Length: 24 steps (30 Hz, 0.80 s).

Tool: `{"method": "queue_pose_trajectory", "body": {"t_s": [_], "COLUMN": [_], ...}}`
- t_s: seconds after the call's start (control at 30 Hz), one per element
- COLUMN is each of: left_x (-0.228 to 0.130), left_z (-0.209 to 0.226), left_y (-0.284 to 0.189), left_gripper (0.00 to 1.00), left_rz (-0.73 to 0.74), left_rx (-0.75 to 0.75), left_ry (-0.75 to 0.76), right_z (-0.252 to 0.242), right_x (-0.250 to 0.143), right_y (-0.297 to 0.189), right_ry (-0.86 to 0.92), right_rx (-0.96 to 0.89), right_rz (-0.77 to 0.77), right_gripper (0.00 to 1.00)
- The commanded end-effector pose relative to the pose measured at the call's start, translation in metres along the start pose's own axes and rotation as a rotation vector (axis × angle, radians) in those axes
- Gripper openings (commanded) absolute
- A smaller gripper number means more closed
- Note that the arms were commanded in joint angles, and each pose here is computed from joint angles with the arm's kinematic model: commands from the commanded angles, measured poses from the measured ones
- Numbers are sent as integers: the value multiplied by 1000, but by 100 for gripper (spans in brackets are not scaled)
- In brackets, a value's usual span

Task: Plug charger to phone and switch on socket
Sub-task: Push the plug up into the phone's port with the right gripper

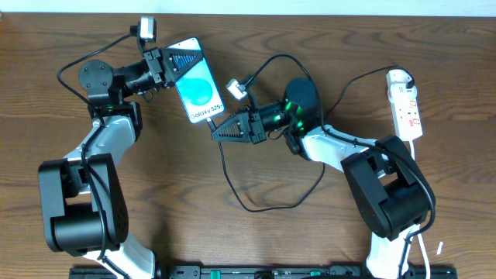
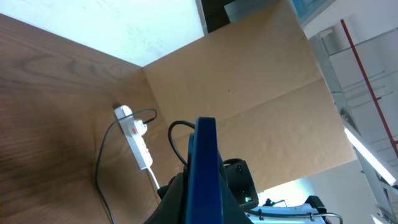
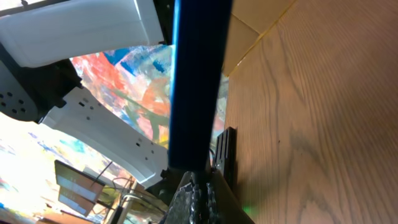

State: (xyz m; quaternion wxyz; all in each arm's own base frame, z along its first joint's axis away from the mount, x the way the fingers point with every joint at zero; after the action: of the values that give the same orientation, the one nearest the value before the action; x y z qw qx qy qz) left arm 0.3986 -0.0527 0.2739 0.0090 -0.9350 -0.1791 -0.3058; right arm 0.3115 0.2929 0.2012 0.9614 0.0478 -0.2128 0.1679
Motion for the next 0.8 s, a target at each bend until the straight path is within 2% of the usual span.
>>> {"method": "queue_pose_trajectory", "body": {"t_s": [0.0,0.77], "left_x": [-2,1], "left_z": [-14,-14], "left_y": [4,4], "left_gripper": [7,8], "left_rz": [57,28], "left_rx": [-30,-23], "left_ry": [52,51], "right_z": [6,11], "right_x": [17,27], "right_y": [0,-2], "right_ry": [15,92], "right_rx": [-16,-5], "right_rz": [-123,-216], "right_gripper": [1,1]}}
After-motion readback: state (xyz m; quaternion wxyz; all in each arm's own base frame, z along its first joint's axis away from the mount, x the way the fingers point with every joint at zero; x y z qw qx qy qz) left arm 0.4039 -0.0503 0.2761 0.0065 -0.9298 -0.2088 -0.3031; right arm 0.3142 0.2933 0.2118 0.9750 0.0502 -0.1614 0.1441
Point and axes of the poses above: each gripper's point midway between its finger pads, its own y axis out along the fingers, its own z axis along the line the jaws close on, x = y × z, the point moved 7 cm from there along -y, back along the fingers, and after that the axes turned 10 degrees about y, right-handed, at the moved point
